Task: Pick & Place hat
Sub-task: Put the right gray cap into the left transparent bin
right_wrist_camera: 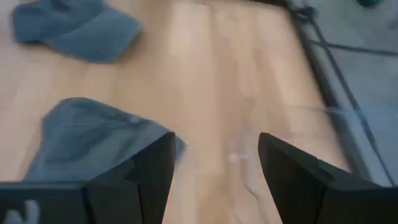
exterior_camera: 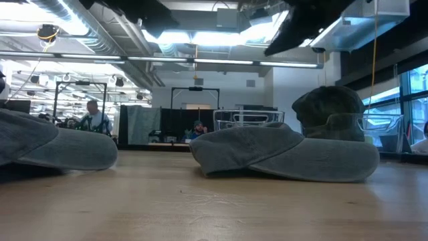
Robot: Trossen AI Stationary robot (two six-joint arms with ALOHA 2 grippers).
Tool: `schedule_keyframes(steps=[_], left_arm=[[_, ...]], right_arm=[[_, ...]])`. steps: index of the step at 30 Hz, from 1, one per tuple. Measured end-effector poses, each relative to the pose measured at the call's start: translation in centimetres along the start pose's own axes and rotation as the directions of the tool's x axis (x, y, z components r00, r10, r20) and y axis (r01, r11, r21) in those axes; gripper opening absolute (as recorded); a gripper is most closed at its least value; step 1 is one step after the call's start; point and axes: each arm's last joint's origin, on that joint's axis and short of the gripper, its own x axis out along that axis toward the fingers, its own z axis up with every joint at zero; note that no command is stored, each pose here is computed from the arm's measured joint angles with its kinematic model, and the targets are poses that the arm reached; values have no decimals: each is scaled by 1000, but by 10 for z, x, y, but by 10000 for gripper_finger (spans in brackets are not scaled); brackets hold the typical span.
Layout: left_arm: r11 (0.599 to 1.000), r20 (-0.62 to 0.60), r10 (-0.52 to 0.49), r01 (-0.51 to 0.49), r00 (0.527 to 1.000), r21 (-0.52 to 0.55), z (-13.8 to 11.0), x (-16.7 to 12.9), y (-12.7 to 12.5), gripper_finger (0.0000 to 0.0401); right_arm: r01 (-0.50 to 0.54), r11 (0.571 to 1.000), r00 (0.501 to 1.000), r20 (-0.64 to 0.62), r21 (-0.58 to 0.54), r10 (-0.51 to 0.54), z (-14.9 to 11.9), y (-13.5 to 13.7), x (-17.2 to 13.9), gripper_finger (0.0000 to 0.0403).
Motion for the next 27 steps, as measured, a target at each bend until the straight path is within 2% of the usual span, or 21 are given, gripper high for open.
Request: schedule_keyframes(steps=[2,5,10,15,27], left_arm=[[1000,-11,18,-18,1000,-3,-1,0,0,176],[999,-39,31,-32,999,-11,-3,0,-1,176],[996,-74,35,-41,997,-75,-6,0,-1,176],[994,-77,32,-40,996,-101,-7,0,-1,176],[994,-76,31,-38,997,-101,-7,0,-1,175]], right_arm=[[-37,998,999,0,-55,37,2,14,16,229],[-82,992,995,-64,-99,76,3,32,39,229],[-46,997,985,-166,58,55,-1,53,70,229],[-2,973,962,-267,231,66,-15,65,90,229],[35,960,922,-381,276,76,-39,77,123,229]])
